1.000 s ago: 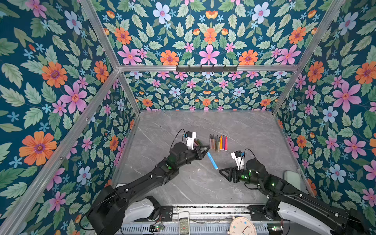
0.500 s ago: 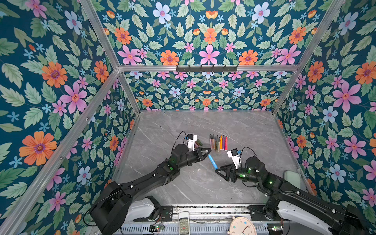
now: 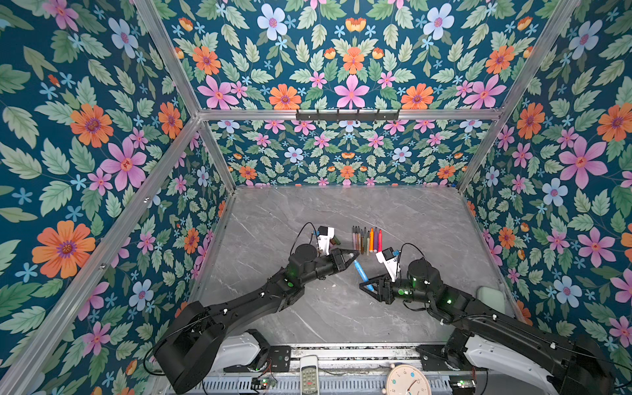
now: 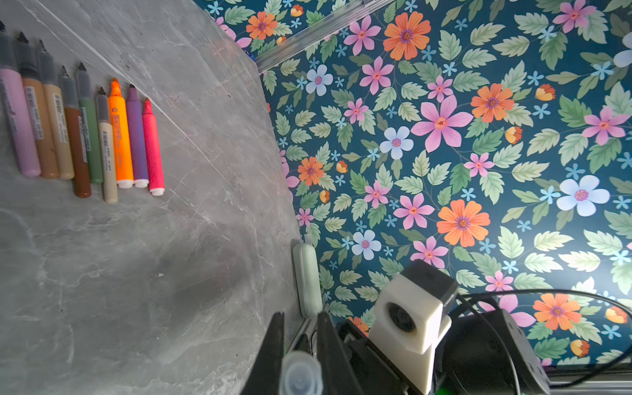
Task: Open the pen caps
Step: 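Pull the blue marker body away with the right gripper while the left holds the cap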
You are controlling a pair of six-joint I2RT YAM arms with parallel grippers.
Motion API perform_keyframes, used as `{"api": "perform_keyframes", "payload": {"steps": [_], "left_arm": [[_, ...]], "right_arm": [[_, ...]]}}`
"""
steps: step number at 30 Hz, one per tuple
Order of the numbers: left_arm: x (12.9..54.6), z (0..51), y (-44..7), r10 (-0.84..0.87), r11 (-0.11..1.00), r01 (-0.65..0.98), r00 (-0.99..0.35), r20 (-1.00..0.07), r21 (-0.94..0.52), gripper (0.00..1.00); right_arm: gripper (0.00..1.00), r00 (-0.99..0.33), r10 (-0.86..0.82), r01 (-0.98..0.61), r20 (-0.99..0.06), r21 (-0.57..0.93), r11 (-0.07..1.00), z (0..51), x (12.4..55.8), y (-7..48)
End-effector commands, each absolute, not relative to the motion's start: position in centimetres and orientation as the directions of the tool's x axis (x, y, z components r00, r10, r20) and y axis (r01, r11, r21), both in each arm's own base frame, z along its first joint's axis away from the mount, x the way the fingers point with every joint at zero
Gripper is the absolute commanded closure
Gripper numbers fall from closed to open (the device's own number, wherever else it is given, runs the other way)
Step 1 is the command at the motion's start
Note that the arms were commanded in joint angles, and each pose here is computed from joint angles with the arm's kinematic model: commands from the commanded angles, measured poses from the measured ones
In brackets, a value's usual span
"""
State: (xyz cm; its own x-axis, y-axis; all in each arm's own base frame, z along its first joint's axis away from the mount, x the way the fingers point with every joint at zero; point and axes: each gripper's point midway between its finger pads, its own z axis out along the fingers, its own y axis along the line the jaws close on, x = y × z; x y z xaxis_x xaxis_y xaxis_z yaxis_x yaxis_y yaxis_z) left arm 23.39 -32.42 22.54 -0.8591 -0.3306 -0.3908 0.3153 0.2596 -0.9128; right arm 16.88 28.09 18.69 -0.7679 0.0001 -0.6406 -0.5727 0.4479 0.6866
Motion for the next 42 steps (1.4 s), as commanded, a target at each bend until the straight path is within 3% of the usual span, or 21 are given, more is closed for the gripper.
{"api": "perform_keyframes", "payload": {"steps": [1, 5, 11, 17, 25, 42], "left_arm": [[23.1, 23.9, -33.0, -0.330, 0.205, 0.348, -0.855, -0.399, -0.915, 1.00], [23.3, 23.9, -33.0, -0.331, 0.208, 0.348, -0.854, -0.400, -0.914, 1.00], [23.6, 24.5, -33.0, -0.343, 0.194, 0.361, -0.846, -0.408, -0.912, 1.00], [25.3, 24.7, -32.7, -0.341, 0.262, 0.375, -0.826, -0.448, -0.889, 1.00], [28.3, 25.1, -30.8, -0.407, 0.266, 0.358, -0.800, -0.441, -0.895, 1.00], [29.6, 23.3, -27.2, -0.482, 0.295, 0.311, -0.768, -0.421, -0.904, 1.00]], "right_arm": [[0.70, -0.740, -0.016, -0.615, -0.672, 0.668, 0.419, 19.6, 16.8, 28.6], [1.00, -0.745, -0.030, -0.614, -0.666, 0.668, 0.421, 19.3, 16.8, 28.7], [1.00, -0.770, -0.041, -0.570, -0.636, 0.658, 0.492, 17.4, 16.8, 27.6], [1.00, -0.780, -0.016, -0.554, -0.625, 0.680, 0.481, 16.2, 15.6, 26.4], [1.00, -0.802, 0.011, -0.519, -0.597, 0.706, 0.482, 14.6, 14.4, 24.9], [1.00, -0.827, -0.006, -0.492, -0.562, 0.719, 0.492, 12.6, 13.3, 24.1]]}}
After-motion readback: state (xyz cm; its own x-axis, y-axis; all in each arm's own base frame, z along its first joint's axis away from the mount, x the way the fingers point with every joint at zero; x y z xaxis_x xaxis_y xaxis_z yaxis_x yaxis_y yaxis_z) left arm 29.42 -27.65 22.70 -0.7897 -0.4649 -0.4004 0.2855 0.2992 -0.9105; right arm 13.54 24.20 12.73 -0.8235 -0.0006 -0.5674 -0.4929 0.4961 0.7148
